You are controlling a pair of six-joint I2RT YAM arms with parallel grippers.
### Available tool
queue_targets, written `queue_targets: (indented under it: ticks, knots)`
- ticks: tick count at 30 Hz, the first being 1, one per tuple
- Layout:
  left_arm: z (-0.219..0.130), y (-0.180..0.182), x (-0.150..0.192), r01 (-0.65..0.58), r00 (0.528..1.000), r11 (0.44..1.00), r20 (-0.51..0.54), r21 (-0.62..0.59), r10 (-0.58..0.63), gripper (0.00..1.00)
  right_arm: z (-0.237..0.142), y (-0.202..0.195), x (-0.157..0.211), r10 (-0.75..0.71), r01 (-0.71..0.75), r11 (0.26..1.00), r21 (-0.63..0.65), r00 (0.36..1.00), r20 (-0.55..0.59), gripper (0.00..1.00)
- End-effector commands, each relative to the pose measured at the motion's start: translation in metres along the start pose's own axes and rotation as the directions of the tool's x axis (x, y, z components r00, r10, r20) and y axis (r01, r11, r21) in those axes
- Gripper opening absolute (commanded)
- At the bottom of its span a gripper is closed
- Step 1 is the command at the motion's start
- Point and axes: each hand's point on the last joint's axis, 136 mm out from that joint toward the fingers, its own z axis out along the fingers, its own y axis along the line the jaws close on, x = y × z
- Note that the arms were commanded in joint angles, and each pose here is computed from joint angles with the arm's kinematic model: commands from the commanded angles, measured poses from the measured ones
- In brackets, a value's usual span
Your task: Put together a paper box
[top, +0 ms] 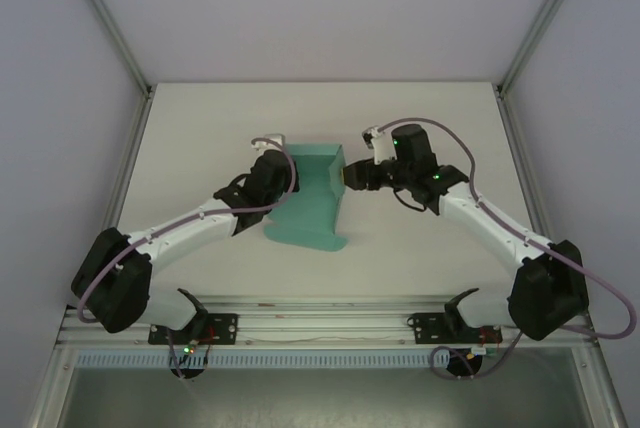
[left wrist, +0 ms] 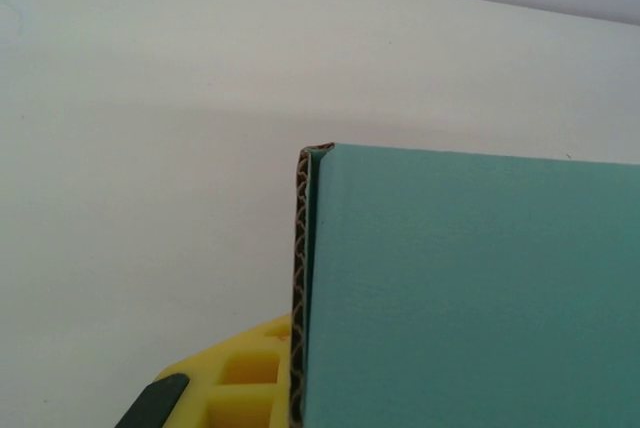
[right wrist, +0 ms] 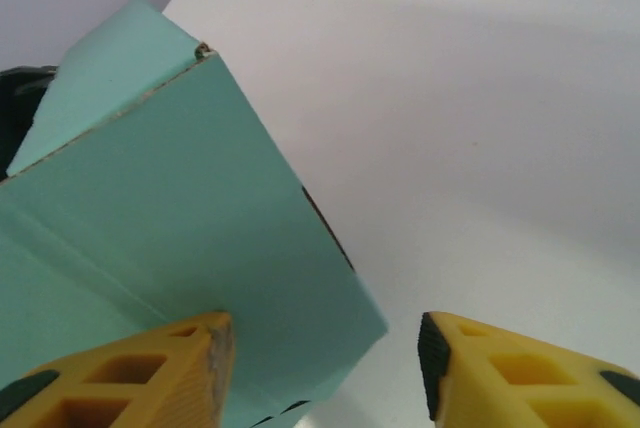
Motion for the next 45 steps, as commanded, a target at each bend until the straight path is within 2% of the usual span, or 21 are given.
queue_targets:
  ticks: [1,3,5,9,12,16,19,22,25,31,33,36,37,41,45]
  knots:
    - [-0.004,0.007,-0.013,0.064,0.998,0.996,0.034,-0.062,-0.062,0.00,-0.019,-0.007,-0.022,0.041,-0.053,0.992,0.118,0.994,0.104,0.60]
    - [-0.006,0.016,-0.017,0.129,0.991,0.988,0.053,-0.082,-0.125,0.00,-0.032,-0.029,-0.014,0.134,-0.166,0.960,0.224,0.979,0.153,0.65]
    - [-0.007,0.024,-0.020,0.182,0.982,0.980,0.074,-0.082,-0.176,0.00,-0.041,-0.038,-0.001,0.216,-0.256,0.939,0.229,0.958,0.187,0.68]
    - [-0.011,0.030,-0.030,0.238,0.967,0.968,0.114,-0.076,-0.228,0.00,-0.065,-0.016,0.002,0.402,-0.415,0.910,-0.011,0.872,0.278,0.75]
    - [-0.012,0.029,-0.038,0.252,0.960,0.965,0.141,-0.069,-0.240,0.00,-0.079,0.011,-0.013,0.455,-0.416,0.890,-0.187,0.835,0.309,0.78]
    - [-0.013,0.015,-0.050,0.275,0.949,0.961,0.160,0.009,-0.273,0.00,-0.073,0.025,-0.025,0.508,-0.434,0.853,-0.290,0.819,0.266,0.75]
    - [-0.012,0.009,-0.055,0.291,0.941,0.956,0.168,0.039,-0.293,0.00,-0.061,0.035,-0.037,0.500,-0.416,0.844,-0.338,0.838,0.216,0.69]
    - [-0.013,0.004,-0.063,0.295,0.938,0.954,0.174,0.056,-0.300,0.00,-0.050,0.034,-0.042,0.492,-0.416,0.847,-0.331,0.850,0.188,0.66]
    - [-0.016,-0.003,-0.073,0.305,0.930,0.948,0.188,0.091,-0.317,0.00,-0.047,0.035,-0.049,0.486,-0.400,0.847,-0.351,0.850,0.203,0.53]
    - [-0.016,-0.006,-0.083,0.338,0.916,0.935,0.190,0.112,-0.354,0.00,-0.037,0.038,-0.046,0.493,-0.406,0.828,-0.387,0.856,0.156,0.47]
    - [-0.017,-0.007,-0.086,0.338,0.914,0.933,0.196,0.119,-0.356,0.00,-0.041,0.038,-0.048,0.491,-0.398,0.832,-0.388,0.852,0.180,0.28]
    - [-0.018,-0.008,-0.088,0.340,0.909,0.930,0.206,0.139,-0.363,0.00,-0.049,0.042,-0.055,0.513,-0.397,0.814,-0.423,0.834,0.203,0.11]
    - [-0.018,-0.008,-0.088,0.341,0.908,0.929,0.207,0.145,-0.365,0.00,-0.052,0.045,-0.058,0.534,-0.403,0.794,-0.455,0.821,0.205,0.03]
    - [-0.013,-0.008,-0.093,0.389,0.880,0.895,0.198,0.216,-0.431,0.00,-0.069,0.068,-0.072,0.602,-0.390,0.677,-0.624,0.781,0.165,0.00]
    - [-0.015,-0.016,-0.103,0.397,0.859,0.869,0.212,0.295,-0.465,0.00,-0.075,0.075,-0.075,0.641,-0.410,0.609,-0.679,0.759,0.117,0.00]
